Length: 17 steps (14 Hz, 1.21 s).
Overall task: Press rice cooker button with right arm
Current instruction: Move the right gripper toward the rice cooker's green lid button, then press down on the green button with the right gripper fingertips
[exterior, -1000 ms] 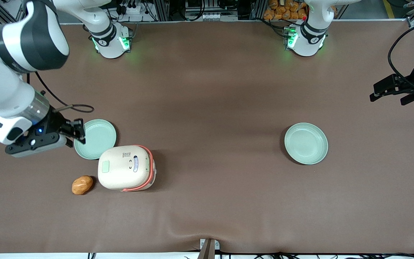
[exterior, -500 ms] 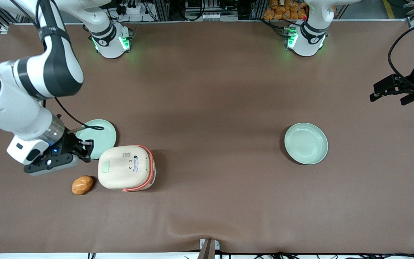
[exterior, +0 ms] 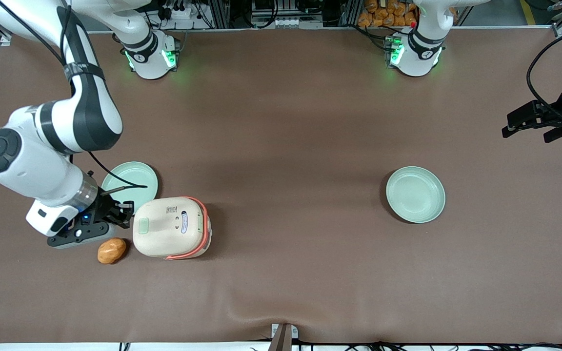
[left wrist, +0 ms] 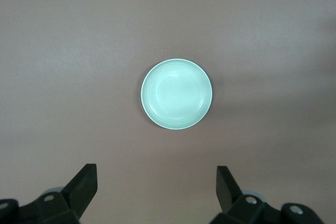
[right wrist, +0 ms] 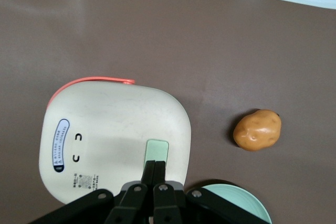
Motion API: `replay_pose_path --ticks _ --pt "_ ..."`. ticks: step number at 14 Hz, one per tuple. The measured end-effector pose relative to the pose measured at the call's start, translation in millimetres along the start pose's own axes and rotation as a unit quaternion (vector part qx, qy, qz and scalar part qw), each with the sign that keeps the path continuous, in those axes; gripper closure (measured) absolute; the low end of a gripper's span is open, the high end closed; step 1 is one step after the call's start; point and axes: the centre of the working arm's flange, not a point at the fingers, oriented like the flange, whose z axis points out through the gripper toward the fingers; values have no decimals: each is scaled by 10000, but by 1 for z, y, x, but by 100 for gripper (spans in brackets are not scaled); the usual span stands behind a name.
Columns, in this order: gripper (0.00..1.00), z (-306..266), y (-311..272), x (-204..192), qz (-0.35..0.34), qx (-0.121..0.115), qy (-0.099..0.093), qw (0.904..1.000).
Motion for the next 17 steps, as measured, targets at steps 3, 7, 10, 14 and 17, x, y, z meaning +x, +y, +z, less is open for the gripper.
replay_pose_path --ticks 3,7,10,14,17 --pt "99 23 4 -1 27 -4 -169 9999" --pt "99 49 11 -2 84 -12 -352 9993" --pt "99 54 12 -3 94 -3 -389 9992" --pt "99 57 10 -3 125 69 -399 9991" --pt "99 59 8 -3 113 78 -416 9990"
